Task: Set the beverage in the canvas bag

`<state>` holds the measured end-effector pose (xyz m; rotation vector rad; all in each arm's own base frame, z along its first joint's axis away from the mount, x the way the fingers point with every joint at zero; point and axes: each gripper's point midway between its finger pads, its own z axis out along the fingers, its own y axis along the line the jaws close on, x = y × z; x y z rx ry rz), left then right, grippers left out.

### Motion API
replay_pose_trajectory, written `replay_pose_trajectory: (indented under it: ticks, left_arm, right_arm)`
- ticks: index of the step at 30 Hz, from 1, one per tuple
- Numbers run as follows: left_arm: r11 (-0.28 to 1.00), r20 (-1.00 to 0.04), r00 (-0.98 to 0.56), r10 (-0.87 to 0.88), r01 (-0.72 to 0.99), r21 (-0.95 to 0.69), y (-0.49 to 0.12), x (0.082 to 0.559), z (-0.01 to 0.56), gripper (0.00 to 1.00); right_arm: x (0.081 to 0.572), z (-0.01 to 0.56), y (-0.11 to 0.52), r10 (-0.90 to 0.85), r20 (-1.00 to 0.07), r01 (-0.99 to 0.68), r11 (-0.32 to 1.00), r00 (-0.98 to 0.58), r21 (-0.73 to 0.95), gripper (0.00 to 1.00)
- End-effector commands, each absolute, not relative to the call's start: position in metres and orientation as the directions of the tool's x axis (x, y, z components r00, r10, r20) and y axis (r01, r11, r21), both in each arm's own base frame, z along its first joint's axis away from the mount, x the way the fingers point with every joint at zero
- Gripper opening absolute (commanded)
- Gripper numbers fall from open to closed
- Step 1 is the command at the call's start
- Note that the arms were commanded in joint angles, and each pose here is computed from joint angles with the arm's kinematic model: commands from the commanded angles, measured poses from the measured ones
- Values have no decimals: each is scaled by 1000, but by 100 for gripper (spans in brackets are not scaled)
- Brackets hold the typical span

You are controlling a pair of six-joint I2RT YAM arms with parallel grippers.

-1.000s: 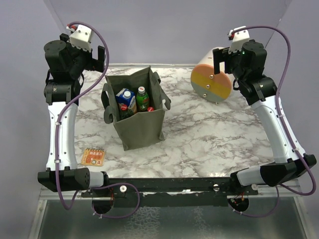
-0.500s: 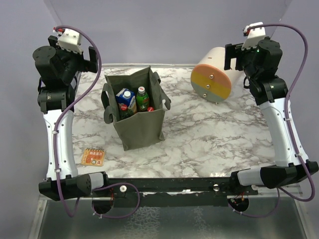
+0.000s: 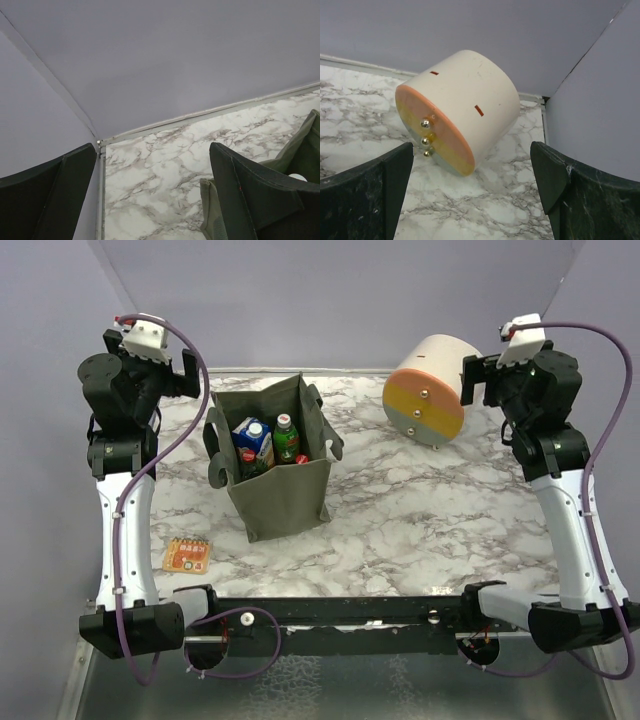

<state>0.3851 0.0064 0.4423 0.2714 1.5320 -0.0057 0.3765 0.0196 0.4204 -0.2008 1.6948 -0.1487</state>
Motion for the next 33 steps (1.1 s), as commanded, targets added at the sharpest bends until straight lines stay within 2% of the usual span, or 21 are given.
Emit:
replay_pose_trajectory:
  ticks: [1, 5, 17, 33]
  left_arm:
    - [979, -977, 104, 183, 69, 191, 23, 379, 464, 99]
    - [981, -979, 87, 187, 35, 190, 30, 379, 456, 99]
    - [988, -989, 34, 145, -66, 143, 52, 366, 429, 99]
    - [990, -989, 44, 141, -15, 140, 51, 363, 427, 99]
  right_arm:
    - [370, 416, 21, -224, -972, -59, 974, -70, -221, 100]
    - [362, 409, 33, -207, -978, -120, 972, -33, -202, 100]
    - [365, 394, 37, -188, -982, -132, 974, -33, -183, 100]
    - [363, 387, 43, -189, -982, -171, 968, -7, -185, 100]
